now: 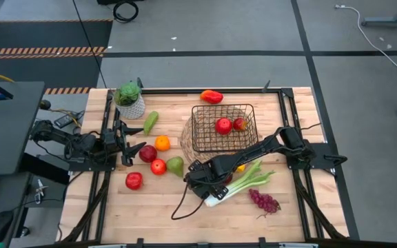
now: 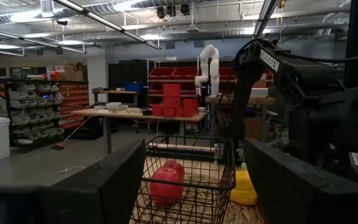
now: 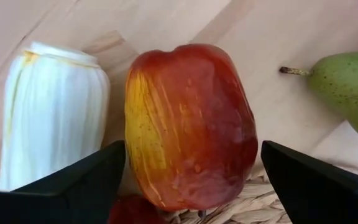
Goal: Build produce basket
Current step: Put the dark apple into the black wire basket
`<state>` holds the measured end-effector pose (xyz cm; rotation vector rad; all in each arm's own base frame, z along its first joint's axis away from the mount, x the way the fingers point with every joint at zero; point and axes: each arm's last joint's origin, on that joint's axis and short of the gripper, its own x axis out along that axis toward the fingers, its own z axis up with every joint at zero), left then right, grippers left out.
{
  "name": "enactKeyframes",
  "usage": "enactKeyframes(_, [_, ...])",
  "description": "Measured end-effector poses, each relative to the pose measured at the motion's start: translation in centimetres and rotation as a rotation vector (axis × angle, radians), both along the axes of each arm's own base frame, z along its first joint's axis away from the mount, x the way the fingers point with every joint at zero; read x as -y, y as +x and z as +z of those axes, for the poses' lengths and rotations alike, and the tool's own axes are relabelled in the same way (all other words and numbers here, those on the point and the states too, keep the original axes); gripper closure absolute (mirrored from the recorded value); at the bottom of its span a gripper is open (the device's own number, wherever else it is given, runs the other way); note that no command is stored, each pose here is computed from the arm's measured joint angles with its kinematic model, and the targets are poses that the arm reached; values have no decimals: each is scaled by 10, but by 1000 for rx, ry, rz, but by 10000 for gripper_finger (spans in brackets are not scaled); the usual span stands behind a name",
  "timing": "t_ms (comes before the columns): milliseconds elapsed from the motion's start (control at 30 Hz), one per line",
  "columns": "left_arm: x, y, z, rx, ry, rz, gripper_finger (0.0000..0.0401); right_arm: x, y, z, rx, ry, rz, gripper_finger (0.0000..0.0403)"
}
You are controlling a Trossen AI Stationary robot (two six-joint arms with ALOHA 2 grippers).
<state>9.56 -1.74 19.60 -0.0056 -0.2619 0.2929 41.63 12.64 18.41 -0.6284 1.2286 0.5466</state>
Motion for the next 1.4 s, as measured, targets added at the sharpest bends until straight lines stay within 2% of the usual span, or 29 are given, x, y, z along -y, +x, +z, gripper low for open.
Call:
enactKeyframes(500, [0,0,0,0,0,0,120,0,1,-1,13,13,-17,28])
enactKeyframes(700, [0,0,0,0,0,0,120,3,-9,-23,-37,-3,-17,30])
enactKeyframes(833, [0,0,0,0,0,0,120,4,-12,-28,-44,-40,-23,43])
enactKeyframes(1167, [0,0,0,0,0,0,120,4,-9,-28,-21,-35,-23,93])
enactKeyframes(1400, [0,0,0,0,0,0,120,8,-5,-20,-7,-54,-81,91])
